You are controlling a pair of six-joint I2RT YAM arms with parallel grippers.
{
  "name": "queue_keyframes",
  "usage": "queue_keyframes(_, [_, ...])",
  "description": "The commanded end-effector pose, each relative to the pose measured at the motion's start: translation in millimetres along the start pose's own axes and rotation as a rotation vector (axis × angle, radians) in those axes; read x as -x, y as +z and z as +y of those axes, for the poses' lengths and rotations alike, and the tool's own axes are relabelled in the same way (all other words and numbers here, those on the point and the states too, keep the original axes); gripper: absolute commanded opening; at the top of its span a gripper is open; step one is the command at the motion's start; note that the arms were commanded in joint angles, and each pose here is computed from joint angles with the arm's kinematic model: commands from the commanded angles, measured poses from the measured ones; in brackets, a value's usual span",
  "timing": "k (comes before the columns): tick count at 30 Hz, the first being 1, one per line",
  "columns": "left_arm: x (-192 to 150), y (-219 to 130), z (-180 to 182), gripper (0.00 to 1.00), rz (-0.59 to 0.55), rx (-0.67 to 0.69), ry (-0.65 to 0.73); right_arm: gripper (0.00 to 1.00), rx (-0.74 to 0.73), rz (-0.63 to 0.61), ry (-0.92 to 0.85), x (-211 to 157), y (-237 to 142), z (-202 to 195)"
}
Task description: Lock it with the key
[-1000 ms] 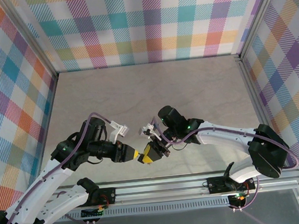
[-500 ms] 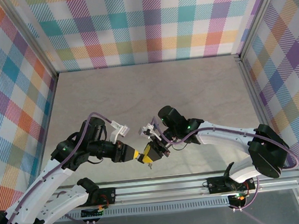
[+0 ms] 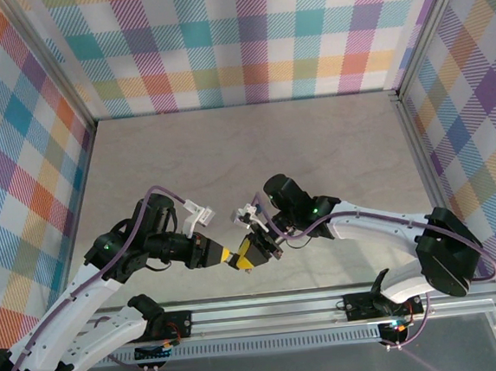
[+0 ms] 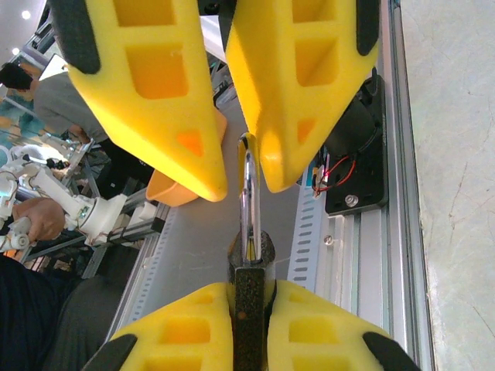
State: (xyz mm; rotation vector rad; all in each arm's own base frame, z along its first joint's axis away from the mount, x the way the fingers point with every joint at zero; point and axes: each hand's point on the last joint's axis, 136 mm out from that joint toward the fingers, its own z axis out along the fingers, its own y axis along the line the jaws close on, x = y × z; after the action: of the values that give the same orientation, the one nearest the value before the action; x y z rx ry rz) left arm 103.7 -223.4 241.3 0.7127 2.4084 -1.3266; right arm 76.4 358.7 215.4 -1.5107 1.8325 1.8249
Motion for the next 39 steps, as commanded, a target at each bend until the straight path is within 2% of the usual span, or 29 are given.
queue_keyframes(1, [-3.2,1.2,-4.7,0.23,0.009,-0.027,0.01,0.0,0.027,-0.033,-0.081,13.9,-7.3,15.4])
queue_keyframes(8, [-3.1,0.9,-6.1,0.21,0.008,-0.031,0.014,0.0,0.039,-0.03,-0.076,13.2,-6.9,15.7])
queue_keyframes(17, [-3.5,0.4,-5.5,0.07,0.005,-0.026,0.016,0.0,0.062,-0.028,-0.08,12.4,-7.2,19.9])
queue_keyframes(20, [-3.8,0.9,-5.2,0.0,0.007,-0.027,0.015,0.0,0.077,-0.029,-0.085,13.0,-7.9,23.7])
queue_keyframes(35, [-5.1,2.7,-6.5,0.0,0.014,-0.043,0.015,0.0,0.224,-0.027,-0.103,17.9,-14.0,54.0])
queue_keyframes(39, [-5.1,3.6,-7.7,0.0,0.017,-0.053,0.016,0.0,0.21,-0.032,-0.11,21.8,-14.5,55.9])
